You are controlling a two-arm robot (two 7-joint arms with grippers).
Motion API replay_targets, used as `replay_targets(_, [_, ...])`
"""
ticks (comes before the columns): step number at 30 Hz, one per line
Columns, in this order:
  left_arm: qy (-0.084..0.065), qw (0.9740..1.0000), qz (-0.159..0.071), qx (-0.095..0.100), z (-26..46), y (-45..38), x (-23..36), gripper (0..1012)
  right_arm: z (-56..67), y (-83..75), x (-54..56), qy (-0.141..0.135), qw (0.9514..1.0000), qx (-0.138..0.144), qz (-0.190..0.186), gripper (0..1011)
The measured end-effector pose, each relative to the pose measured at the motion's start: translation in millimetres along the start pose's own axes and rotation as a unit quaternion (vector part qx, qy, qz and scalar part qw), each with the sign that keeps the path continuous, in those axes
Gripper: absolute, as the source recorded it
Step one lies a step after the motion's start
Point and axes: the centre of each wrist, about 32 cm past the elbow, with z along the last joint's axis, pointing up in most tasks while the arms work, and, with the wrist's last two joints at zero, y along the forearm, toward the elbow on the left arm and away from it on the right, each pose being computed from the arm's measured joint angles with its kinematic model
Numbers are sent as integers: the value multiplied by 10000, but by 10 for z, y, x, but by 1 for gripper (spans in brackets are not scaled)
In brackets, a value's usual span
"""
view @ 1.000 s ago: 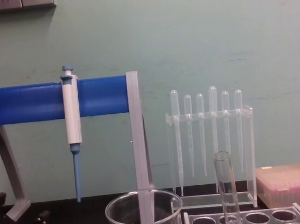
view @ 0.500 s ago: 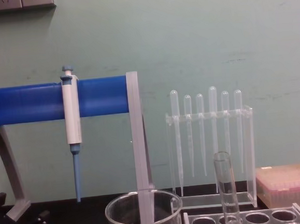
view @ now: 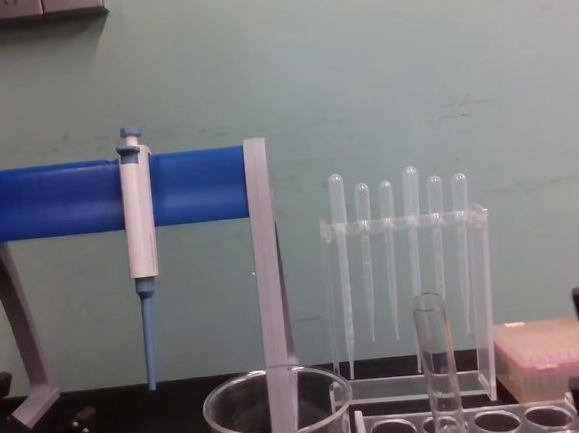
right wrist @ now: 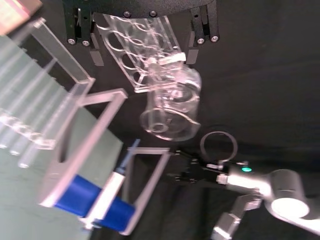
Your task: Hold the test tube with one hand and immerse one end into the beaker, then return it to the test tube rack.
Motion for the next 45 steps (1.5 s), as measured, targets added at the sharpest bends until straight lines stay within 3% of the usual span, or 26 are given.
replay_targets(12, [0,10000,0,0,0,0,0,1000,142,339,80,99,9985,-194,509,1002])
replay_targets(25, [0,10000,0,0,0,0,0,1000,223,694,96,74,9981,-288,539,1003])
replay_targets(35, [0,10000,0,0,0,0,0,1000,204,787,104,209,9982,-375,428,1002])
replay_targets(45, [0,10000,0,0,0,0,0,1000,207,786,104,202,9982,-371,430,1002])
